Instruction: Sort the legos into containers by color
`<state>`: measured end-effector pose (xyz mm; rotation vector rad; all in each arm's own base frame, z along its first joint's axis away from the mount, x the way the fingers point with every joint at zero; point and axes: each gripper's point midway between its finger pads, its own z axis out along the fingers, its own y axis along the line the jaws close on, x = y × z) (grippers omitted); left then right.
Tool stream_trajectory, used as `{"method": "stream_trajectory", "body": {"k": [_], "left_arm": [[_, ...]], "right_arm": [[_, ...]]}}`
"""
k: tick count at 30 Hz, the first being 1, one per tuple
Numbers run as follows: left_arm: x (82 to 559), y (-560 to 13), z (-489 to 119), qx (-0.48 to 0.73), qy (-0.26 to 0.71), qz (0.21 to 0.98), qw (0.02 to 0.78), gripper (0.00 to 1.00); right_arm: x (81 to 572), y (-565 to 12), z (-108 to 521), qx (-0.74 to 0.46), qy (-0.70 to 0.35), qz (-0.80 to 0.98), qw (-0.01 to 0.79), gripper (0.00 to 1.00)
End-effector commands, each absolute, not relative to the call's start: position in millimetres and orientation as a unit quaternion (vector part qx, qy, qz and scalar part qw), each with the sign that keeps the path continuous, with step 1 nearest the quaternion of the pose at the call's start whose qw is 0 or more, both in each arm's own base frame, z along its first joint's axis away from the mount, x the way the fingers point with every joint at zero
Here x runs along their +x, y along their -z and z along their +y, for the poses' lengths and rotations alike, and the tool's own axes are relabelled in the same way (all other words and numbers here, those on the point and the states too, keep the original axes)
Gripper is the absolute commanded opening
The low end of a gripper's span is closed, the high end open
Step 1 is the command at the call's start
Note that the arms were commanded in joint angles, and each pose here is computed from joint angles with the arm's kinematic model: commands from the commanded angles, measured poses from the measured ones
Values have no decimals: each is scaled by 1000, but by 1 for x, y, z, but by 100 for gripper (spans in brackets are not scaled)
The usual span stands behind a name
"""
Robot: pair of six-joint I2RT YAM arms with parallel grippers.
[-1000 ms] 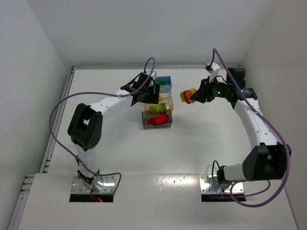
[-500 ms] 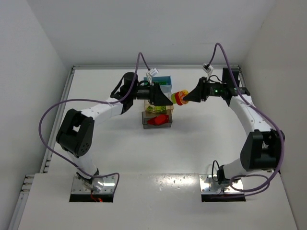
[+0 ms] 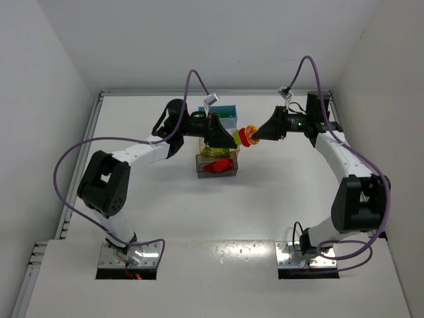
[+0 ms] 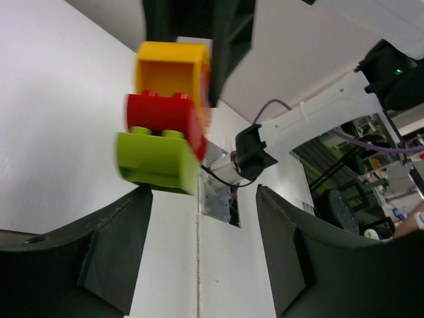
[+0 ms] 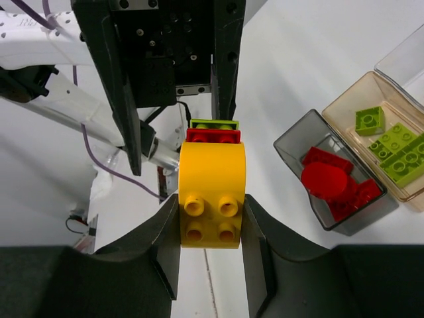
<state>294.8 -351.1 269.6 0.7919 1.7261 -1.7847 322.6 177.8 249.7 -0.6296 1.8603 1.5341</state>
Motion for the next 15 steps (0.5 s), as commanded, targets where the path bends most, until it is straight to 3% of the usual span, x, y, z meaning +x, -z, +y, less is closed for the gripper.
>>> {"method": "stream_trajectory", "body": {"k": [1,7,15], "left_arm": [[303,-269,-350,298,644,642,291,69],[315,-242,-347,297,597,683,297,65],[321,-262,-343,294,610,664,319,65]], "right_arm": [[308,-268,181,-274,-608,674,317,2],[305,-272,179,-276,-605,673,325,2],[301,-268,178,-272,-606,675,321,2]]}}
